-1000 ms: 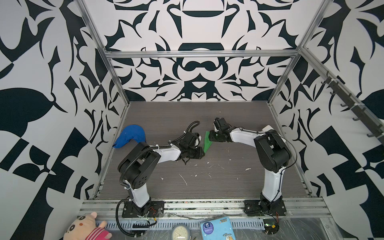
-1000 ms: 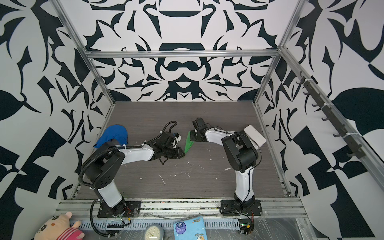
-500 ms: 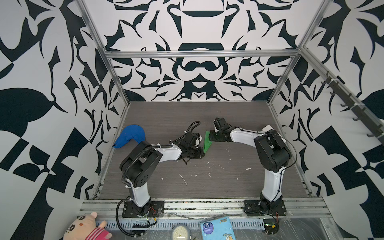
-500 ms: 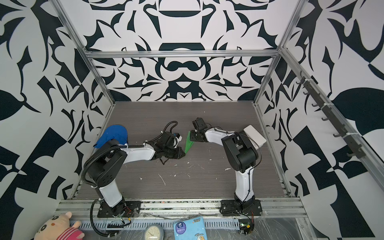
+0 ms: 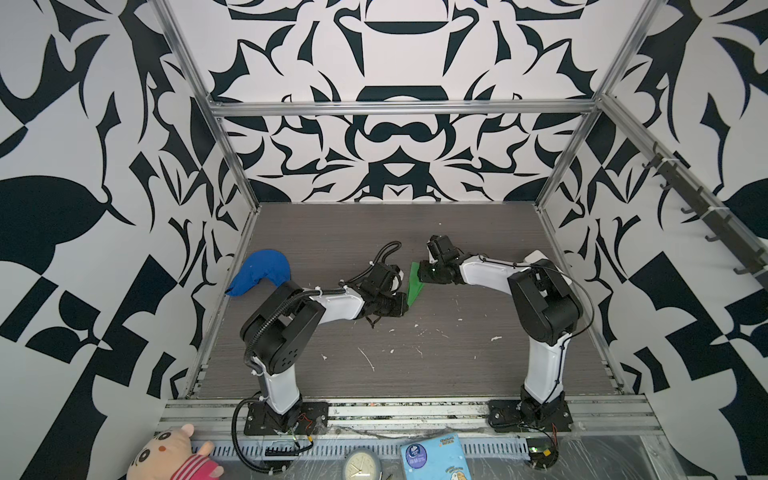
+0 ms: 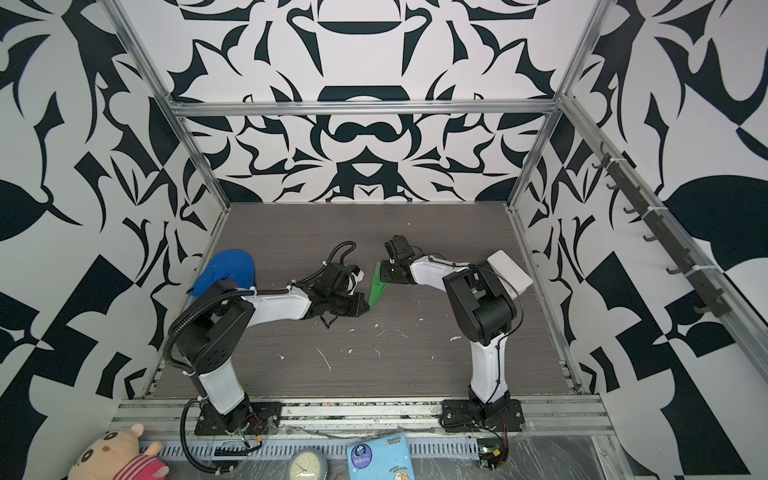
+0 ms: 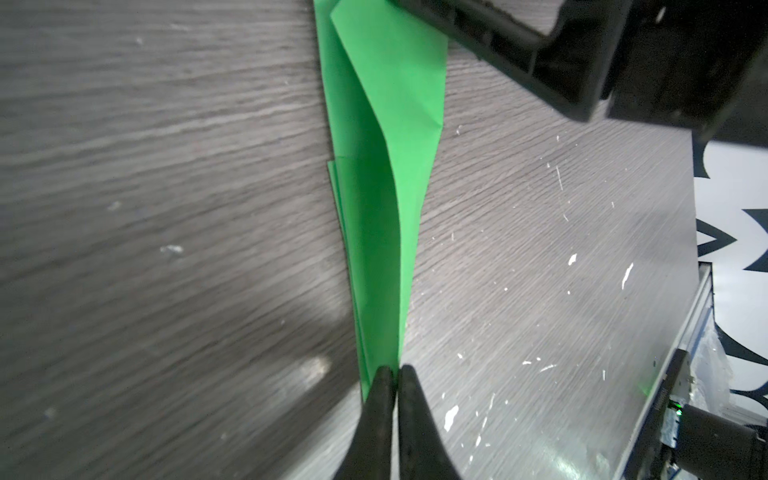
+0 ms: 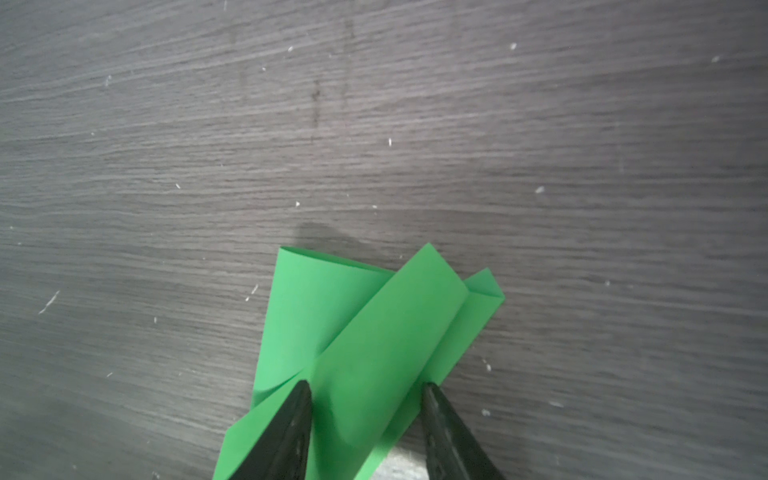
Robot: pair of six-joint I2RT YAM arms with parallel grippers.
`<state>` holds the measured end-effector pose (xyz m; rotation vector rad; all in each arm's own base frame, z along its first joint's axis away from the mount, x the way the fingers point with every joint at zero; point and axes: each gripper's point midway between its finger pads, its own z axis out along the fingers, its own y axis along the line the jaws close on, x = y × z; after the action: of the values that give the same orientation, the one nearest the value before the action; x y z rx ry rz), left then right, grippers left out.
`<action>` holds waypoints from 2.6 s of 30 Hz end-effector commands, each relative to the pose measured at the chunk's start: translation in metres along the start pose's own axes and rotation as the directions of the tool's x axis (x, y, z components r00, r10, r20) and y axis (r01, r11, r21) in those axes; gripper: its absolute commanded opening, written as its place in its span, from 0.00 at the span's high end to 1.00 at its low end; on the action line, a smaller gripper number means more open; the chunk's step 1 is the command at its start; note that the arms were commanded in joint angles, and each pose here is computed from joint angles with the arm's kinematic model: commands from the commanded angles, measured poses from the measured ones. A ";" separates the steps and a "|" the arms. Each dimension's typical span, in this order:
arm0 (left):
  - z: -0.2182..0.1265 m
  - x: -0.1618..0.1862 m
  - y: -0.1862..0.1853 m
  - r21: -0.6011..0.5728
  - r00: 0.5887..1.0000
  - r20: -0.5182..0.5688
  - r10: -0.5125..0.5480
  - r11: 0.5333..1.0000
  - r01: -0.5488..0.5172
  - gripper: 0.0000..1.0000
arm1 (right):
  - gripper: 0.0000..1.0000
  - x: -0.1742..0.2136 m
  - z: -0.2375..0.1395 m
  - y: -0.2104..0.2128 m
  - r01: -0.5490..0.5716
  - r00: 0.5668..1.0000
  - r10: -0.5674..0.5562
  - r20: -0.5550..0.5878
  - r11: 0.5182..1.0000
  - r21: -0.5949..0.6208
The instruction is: Fold a paper plane with a square sheet of paper (pick it up from the middle)
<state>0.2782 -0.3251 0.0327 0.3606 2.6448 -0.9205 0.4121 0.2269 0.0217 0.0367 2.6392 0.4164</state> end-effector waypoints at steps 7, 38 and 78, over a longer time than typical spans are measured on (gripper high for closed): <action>0.006 0.001 0.005 -0.032 1.000 -0.019 -0.009 0.999 0.008 0.94 | 0.53 0.099 0.025 -0.066 -0.010 0.950 0.076 -0.302 0.977 0.215; -0.001 -0.010 0.009 0.048 0.991 0.000 -0.133 0.990 0.132 0.81 | 0.53 0.101 0.026 -0.067 -0.008 0.948 0.076 -0.309 0.976 0.217; 0.015 -0.017 0.019 0.064 0.987 -0.102 -0.127 0.989 0.134 1.00 | 0.51 0.084 0.020 -0.055 -0.028 0.959 0.066 -0.277 0.990 0.138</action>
<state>0.3090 -0.3242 0.0242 0.2880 2.6989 -1.0361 0.4159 0.2274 0.0233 0.0441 2.6237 0.4428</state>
